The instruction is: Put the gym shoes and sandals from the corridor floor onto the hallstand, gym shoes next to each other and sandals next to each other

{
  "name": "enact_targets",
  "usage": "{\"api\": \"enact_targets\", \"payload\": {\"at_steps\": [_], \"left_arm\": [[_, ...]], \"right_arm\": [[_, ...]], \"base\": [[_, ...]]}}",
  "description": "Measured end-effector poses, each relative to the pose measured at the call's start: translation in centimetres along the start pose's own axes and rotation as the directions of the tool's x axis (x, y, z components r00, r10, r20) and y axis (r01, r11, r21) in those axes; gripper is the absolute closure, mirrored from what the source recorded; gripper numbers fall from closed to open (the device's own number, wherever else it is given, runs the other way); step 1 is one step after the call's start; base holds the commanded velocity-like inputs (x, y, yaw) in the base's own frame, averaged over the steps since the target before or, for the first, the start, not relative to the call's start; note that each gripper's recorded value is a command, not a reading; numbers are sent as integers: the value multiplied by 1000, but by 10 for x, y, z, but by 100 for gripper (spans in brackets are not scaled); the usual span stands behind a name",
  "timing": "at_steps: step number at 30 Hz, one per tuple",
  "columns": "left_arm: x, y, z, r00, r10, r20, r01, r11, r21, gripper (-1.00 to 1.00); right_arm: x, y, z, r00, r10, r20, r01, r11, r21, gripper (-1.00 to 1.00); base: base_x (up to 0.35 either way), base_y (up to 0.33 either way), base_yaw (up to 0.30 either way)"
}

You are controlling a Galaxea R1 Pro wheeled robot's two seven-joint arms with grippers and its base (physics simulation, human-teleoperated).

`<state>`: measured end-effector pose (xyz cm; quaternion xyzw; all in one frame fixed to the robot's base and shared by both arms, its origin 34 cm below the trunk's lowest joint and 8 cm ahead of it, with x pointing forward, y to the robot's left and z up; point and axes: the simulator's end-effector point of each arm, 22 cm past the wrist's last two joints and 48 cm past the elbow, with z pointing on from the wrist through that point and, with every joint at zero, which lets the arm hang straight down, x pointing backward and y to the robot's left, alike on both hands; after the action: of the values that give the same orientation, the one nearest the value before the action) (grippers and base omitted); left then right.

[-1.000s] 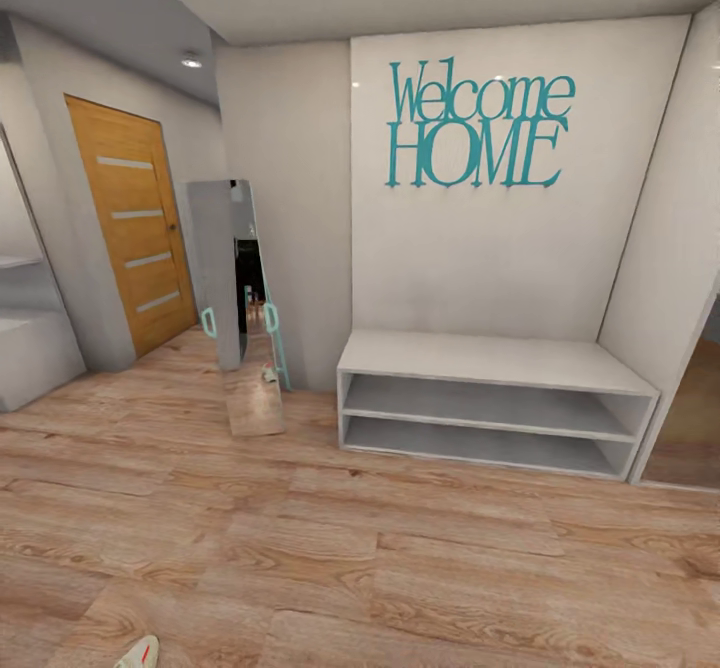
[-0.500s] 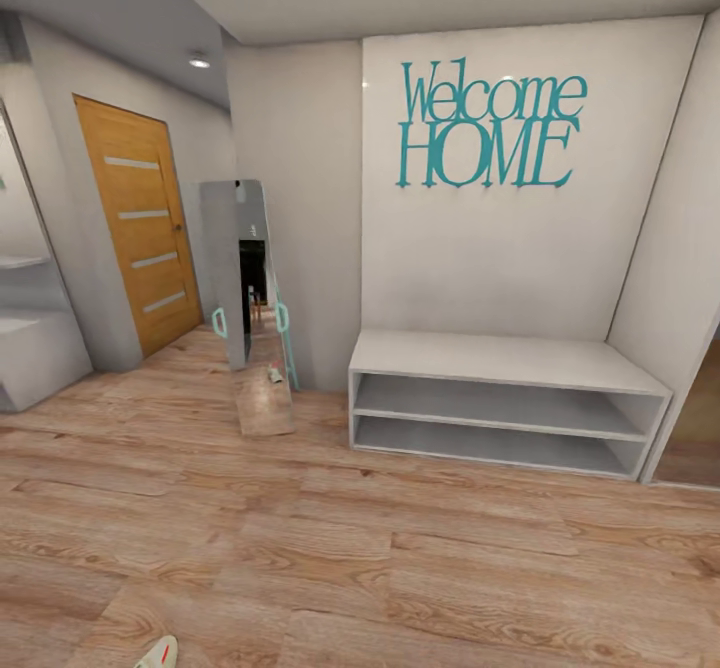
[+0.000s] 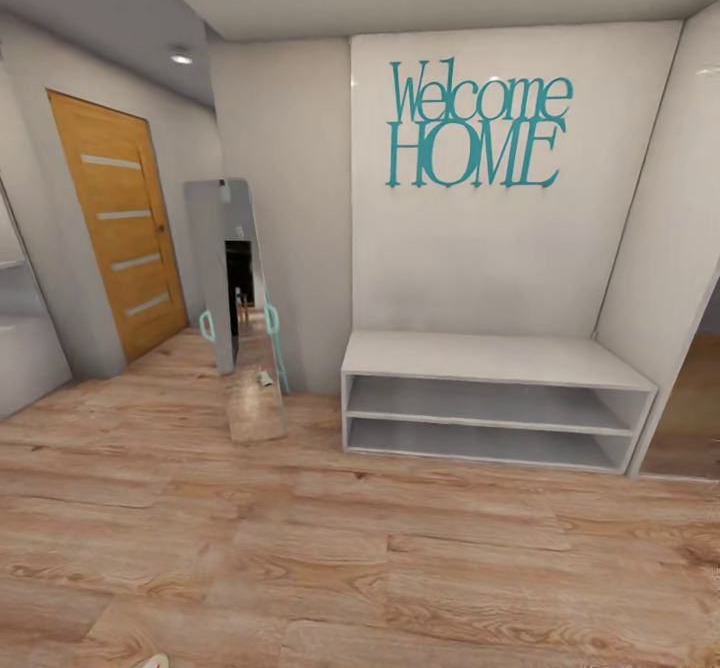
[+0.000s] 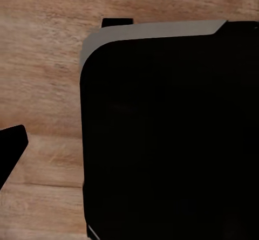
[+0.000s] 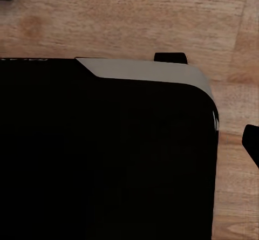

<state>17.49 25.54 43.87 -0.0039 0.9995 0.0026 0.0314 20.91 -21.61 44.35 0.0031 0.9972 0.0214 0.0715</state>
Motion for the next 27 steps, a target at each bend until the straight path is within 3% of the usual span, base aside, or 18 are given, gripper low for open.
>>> {"api": "enact_targets", "payload": {"at_steps": [5, 16, 27], "left_arm": [[0, -2, 0, 1000, 0, 0, 0, 1000, 3, -100], [0, -4, 0, 1000, -1, 0, 1, 1000, 5, -100], [-1, -4, 0, 1000, -1, 1, 1, 1000, 5, -100]], "right_arm": [[0, 0, 0, 1000, 0, 0, 0, 1000, 0, -100], [0, 0, 0, 1000, 1, 0, -1, 1000, 0, -100], [0, 0, 0, 1000, 1, 0, -1, 1000, 0, -100]], "base": [[123, 212, -161], [20, 41, -23], [0, 227, 0]]}}
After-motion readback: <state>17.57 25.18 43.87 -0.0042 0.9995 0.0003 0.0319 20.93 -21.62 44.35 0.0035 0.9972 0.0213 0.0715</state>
